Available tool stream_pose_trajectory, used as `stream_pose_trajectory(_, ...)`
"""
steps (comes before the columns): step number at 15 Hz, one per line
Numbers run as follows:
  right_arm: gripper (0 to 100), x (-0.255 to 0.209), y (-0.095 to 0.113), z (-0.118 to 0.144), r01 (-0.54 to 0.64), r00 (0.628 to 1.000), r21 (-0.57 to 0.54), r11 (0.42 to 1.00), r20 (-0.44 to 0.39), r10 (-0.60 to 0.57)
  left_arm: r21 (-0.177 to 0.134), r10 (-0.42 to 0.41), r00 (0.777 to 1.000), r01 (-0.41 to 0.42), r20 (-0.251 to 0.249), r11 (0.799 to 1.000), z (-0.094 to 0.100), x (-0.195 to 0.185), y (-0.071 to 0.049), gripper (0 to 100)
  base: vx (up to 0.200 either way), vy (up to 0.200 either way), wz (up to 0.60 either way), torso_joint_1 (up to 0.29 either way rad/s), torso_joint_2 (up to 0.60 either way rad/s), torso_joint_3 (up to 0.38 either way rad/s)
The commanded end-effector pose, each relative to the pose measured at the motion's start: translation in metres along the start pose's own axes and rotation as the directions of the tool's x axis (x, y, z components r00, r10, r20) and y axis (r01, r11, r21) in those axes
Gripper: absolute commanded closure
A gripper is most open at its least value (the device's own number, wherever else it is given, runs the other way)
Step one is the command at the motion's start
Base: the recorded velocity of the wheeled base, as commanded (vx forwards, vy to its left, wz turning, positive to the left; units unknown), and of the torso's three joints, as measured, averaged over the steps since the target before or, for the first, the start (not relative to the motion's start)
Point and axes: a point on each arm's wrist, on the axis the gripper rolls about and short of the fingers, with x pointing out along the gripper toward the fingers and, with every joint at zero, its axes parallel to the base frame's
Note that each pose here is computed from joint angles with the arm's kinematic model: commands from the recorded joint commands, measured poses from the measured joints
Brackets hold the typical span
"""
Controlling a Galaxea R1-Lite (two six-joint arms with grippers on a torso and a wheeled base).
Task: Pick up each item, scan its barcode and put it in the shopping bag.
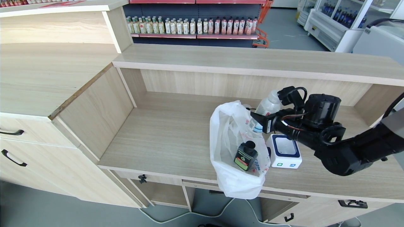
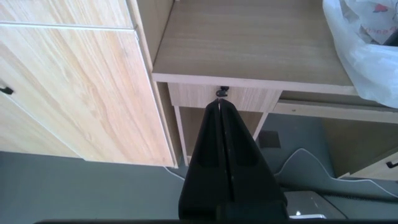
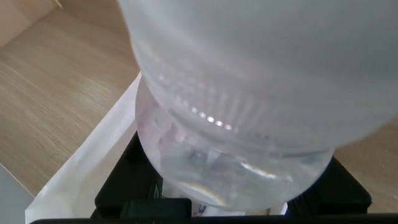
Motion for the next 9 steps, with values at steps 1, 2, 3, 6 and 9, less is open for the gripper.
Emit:
stream_pose_trajectory(1,100,0.029,0.007,-0.027,-0.02,0.999,-0.024,1.0,-0.031,0.02,0.0,0.0,1.0,0.0,0.0,1.0,0.0,0.0,0.0,100,0.0,0.0,0.0,0.0,0.0,0.0)
stream_pose_trajectory(2,100,0.036,0.01,-0.028,-0.03,0.999,-0.025,0.999,-0.025,0.03,0.0,0.0,1.0,0.0,0.0,1.0,0.0,0.0,0.0,100,0.0,0.0,0.0,0.0,0.0,0.0)
stream_pose_trajectory(3,100,0.044,0.014,-0.031,-0.04,0.999,-0.026,0.999,-0.018,0.04,0.0,0.0,1.0,0.0,0.0,1.0,0.0,0.0,0.0,100,0.0,0.0,0.0,0.0,0.0,0.0)
stream_pose_trajectory(6,100,0.061,0.019,-0.035,-0.057,0.998,-0.028,0.998,-0.004,0.057,0.0,0.0,1.0,0.0,0.0,1.0,0.0,0.0,0.0,100,0.0,0.0,0.0,0.0,0.0,0.0)
stream_pose_trajectory(9,100,0.078,0.023,-0.04,-0.066,0.998,-0.032,0.997,0.018,0.067,0.0,0.0,1.0,0.0,0.0,1.0,0.0,0.0,0.0,100,0.0,0.0,0.0,0.0,0.0,0.0)
